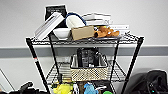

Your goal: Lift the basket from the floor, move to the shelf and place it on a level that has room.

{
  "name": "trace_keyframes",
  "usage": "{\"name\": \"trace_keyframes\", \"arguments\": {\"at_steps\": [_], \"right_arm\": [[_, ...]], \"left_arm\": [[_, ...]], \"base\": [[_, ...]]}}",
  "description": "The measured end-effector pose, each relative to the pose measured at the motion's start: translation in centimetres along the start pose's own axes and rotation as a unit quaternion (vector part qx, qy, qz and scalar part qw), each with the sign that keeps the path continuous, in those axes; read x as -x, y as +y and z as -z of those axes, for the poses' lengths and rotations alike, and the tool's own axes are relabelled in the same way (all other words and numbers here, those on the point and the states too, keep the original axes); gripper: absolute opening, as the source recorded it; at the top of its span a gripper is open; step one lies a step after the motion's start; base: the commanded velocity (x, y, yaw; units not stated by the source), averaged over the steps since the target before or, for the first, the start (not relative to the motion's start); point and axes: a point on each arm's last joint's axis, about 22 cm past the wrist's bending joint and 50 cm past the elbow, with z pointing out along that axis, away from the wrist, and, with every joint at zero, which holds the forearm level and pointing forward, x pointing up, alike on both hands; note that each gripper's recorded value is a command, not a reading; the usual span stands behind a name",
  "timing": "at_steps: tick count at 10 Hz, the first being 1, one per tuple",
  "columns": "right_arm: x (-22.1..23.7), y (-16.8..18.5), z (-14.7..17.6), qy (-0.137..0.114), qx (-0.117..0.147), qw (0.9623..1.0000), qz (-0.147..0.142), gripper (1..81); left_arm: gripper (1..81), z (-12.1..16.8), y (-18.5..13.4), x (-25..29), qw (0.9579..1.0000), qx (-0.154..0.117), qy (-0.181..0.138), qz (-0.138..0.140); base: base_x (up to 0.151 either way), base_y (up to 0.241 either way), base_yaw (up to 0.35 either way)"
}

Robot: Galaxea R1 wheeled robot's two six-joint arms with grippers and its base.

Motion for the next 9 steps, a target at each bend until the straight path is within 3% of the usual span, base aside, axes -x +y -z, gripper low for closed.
{"name": "trace_keyframes", "arguments": {"at_steps": [3,6,9], "right_arm": [[6.1,2.5,-0.4,-0.036,0.010,0.9983,-0.044,81.1],[12.3,5.1,-0.8,-0.066,0.022,0.9936,-0.089,81.1],[17.2,7.3,-3.8,-0.090,0.027,0.9895,-0.110,81.1]], "left_arm": [[81.1,-1.0,-1.9,6.3,0.9985,-0.004,-0.033,0.043],[81.1,-3.9,-2.9,14.2,0.9943,0.007,-0.068,0.081],[81.1,-7.2,-4.9,21.7,0.9903,0.005,-0.085,0.110]], "base": [[0.000,0.000,0.000],[0.000,0.000,0.000],[0.000,0.000,0.000]]}}
